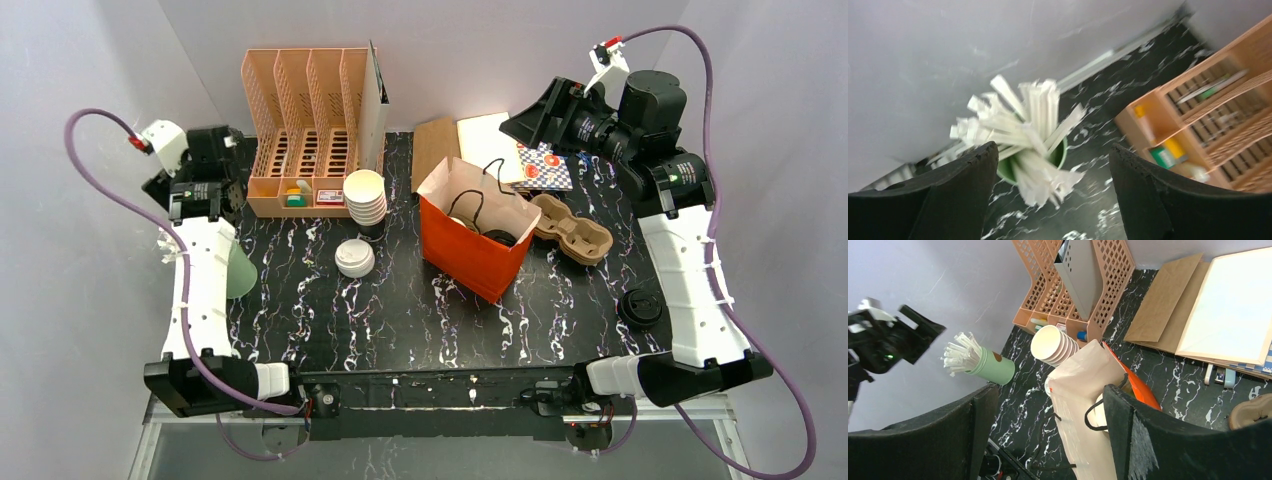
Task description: Pack the takeout coffee
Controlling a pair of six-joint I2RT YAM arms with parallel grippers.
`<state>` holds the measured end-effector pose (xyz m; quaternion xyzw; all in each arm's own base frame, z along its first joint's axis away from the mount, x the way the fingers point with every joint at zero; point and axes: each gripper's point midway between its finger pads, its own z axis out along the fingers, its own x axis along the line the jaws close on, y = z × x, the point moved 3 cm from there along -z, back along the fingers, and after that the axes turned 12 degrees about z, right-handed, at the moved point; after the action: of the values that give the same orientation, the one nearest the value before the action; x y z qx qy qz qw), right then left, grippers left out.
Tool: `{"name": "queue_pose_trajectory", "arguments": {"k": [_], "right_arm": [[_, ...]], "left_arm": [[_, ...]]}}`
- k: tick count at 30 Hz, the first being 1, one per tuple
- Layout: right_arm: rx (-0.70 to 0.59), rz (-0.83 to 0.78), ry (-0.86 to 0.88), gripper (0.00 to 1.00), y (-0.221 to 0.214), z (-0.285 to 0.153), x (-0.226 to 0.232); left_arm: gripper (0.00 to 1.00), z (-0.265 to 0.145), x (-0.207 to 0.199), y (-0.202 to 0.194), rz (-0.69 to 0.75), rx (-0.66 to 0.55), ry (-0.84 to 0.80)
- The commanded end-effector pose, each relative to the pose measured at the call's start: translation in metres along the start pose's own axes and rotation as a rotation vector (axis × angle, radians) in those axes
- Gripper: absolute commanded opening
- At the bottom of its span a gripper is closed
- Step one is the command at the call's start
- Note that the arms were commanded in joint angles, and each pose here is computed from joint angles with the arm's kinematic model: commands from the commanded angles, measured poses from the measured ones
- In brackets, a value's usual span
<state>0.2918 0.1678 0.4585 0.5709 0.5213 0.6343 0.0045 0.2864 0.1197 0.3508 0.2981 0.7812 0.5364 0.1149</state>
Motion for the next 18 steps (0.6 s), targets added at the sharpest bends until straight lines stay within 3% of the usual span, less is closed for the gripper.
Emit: {"name": "queue_pose_trajectory", "arguments": {"k": [1, 5, 13, 18], "right_arm": [[-0.027, -0.043, 0.055, 0.85, 0.01, -0.001, 0.014], [-0.031, -0.051, 0.059, 0.86, 0.012, 0.002, 0.015], [-0.071, -0.074, 0.063, 0.87, 0.023, 0.003, 0.019], [-0.083, -0.079, 0.058, 0.87, 0.03, 0.007, 0.021]], "left_arm": [[0.8, 0.004, 0.022, -0.026, 0.038, 0.007, 0.107], [0.73, 0.019, 0.017, -0.046, 0.087, 0.015, 0.134], [0.75, 0.042, 0.013, -0.068, 0.16, 0.032, 0.188], [0.66, 0.054, 0.01, -0.071, 0.162, 0.029, 0.192]]}}
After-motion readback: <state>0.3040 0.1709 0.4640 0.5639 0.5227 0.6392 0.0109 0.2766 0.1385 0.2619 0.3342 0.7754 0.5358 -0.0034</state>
